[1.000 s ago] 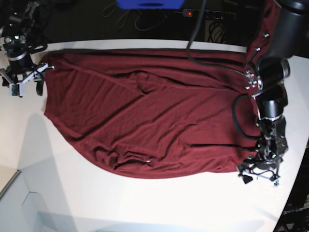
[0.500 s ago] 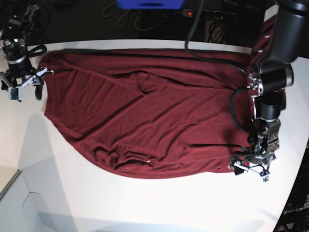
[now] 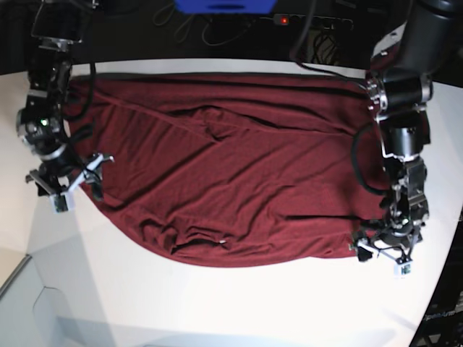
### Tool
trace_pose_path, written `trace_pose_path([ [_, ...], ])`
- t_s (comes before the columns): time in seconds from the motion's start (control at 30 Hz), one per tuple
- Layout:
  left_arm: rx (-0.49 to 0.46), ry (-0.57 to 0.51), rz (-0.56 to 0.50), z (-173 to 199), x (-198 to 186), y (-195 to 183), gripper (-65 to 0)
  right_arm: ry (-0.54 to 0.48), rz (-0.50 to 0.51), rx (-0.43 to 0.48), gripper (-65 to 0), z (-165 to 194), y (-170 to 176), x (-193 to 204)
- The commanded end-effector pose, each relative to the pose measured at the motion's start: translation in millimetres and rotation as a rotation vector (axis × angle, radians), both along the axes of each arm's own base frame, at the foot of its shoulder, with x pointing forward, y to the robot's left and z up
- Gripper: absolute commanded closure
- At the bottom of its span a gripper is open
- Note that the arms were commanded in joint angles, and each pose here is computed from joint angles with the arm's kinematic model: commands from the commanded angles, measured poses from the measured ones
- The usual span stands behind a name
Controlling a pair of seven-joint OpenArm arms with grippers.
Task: Layout the t-shirt on the table in an organized manner, then fold the t-shirt properly
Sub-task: 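Move both grippers to the shirt's hem corners and grasp them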
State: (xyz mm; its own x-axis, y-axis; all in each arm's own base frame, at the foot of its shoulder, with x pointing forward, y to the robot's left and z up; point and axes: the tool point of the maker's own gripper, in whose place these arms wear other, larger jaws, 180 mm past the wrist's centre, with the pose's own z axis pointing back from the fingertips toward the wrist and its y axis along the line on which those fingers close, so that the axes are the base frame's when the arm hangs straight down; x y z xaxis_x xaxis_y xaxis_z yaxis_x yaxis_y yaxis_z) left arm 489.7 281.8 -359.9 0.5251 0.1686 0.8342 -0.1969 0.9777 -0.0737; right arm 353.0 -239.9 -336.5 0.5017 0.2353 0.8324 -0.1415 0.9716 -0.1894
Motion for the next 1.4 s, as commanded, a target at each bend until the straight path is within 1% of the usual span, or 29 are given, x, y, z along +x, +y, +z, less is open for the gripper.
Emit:
trace_pose_path([
  [0.0,0.03,-0.075,0.018,29,11,16,-51.2,-0.042,-0.002,-0.002,-43.2,16,-4,16],
  [0.13,0.039,-0.058,0.019,21,3,20,-51.3,-0.01,0.002,0.029,-43.6,10,0,44],
  [0.23,0.041,-0.056,0.021,21,2,22,-51.3,0.032,0.025,0.053,-43.6,-3,11,59],
  [0.33,0.049,-0.048,0.024,19,-1,26,-51.3,0.079,0.02,0.087,-43.6,-19,12,73],
  [0.47,0.051,-0.046,0.025,18,-2,27,-51.3,0.082,0.003,0.146,-43.5,-32,10,91],
  [0.53,0.053,-0.044,0.025,17,-3,27,-51.3,0.089,-0.011,0.153,-43.5,-40,1,94],
  [0.63,0.055,-0.04,0.024,16,-3,27,-51.3,0.115,-0.018,0.171,-43.4,-54,-2,94],
  [0.83,0.056,-0.04,0.024,16,-3,27,-51.3,0.113,-0.022,0.183,-42.3,-62,-2,88],
  [0.9,0.052,-0.038,0.025,15,-4,27,-51.3,0.119,-0.024,0.181,-37.5,-65,-3,86],
  [0.97,0.052,-0.034,0.024,12,-6,27,-51.3,0.118,-0.025,0.182,-29.1,-65,-3,86],
  [1.07,0.053,-0.038,0.015,10,-10,21,-51.3,0.116,-0.03,0.175,-12.3,-63,-8,86],
  [1.17,0.066,-0.025,0.007,2,-19,20,-51.3,0.114,-0.031,0.174,-1.9,-62,-9,86],
  [1.2,0.066,-0.016,0.007,-3,-22,20,-51.3,0.114,-0.031,0.174,-0.1,-62,-9,86],
  [1.3,0.068,0.019,0.009,-19,-35,22,-51.3,0.116,-0.031,0.174,0.0,-63,-9,85],
  [1.37,0.064,0.022,0.011,-21,-37,23,-51.3,0.117,-0.031,0.174,0.0,-63,-9,85],
])
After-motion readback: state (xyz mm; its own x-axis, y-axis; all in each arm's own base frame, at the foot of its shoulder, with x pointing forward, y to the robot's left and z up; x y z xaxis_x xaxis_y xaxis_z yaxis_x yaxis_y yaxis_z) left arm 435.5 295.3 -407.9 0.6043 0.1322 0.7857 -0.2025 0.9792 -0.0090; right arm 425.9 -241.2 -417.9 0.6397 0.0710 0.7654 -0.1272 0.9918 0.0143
